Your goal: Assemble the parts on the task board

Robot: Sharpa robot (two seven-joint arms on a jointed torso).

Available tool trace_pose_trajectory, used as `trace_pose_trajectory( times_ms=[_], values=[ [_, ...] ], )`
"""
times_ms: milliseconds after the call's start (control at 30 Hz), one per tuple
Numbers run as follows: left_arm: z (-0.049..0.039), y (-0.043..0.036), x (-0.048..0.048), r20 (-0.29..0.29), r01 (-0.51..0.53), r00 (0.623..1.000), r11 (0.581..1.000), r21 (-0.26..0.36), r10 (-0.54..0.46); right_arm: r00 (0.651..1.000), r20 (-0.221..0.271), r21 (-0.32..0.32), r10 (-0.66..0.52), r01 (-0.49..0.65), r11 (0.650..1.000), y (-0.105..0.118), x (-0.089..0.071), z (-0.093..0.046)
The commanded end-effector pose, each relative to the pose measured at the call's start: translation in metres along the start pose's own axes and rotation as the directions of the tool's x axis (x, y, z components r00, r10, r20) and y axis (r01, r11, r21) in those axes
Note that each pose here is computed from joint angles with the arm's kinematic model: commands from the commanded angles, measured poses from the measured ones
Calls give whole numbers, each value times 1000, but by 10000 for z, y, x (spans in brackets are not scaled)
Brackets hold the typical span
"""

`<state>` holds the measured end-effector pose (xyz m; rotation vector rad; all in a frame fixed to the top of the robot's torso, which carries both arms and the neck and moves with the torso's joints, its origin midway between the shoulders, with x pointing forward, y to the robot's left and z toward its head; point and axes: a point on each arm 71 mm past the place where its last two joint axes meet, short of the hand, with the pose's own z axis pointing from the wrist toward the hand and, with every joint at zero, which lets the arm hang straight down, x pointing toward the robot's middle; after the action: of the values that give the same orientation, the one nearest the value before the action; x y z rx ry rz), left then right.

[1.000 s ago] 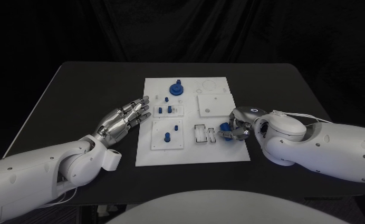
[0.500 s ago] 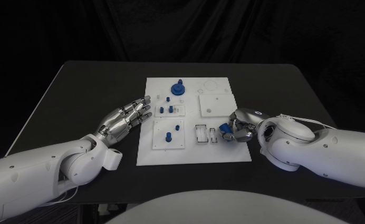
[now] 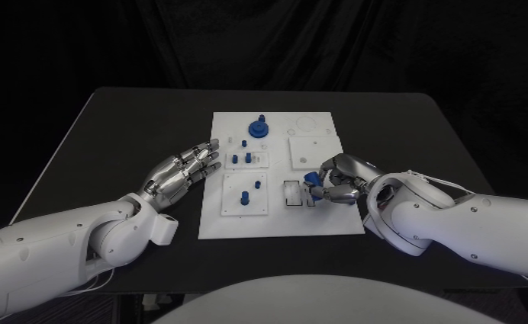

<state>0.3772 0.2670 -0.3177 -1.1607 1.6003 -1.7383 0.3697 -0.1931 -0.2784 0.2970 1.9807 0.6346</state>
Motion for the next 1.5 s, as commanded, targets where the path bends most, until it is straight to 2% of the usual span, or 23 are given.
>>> trace_pose_trajectory(
  times_ms=[33,233,567,1000,1200,1500],
  values=[
    [5,-38,16,-6,10,1000,998,63,-10,998,6,9,56,-56,998,10,18,22],
    [10,-36,20,-6,10,1000,998,63,-9,998,-19,8,53,-52,999,58,84,76],
    [14,-35,27,-8,11,1000,998,64,-11,997,-65,45,42,-39,998,56,199,124],
    [26,-28,33,-12,13,1000,998,62,-13,997,-67,61,35,-30,998,41,221,185],
    [27,-26,31,-12,13,1000,998,61,-12,996,-83,72,27,-21,997,27,234,190],
    [35,-17,28,-13,14,1000,998,56,-13,997,-77,56,31,-26,998,30,228,182]
  ],
)
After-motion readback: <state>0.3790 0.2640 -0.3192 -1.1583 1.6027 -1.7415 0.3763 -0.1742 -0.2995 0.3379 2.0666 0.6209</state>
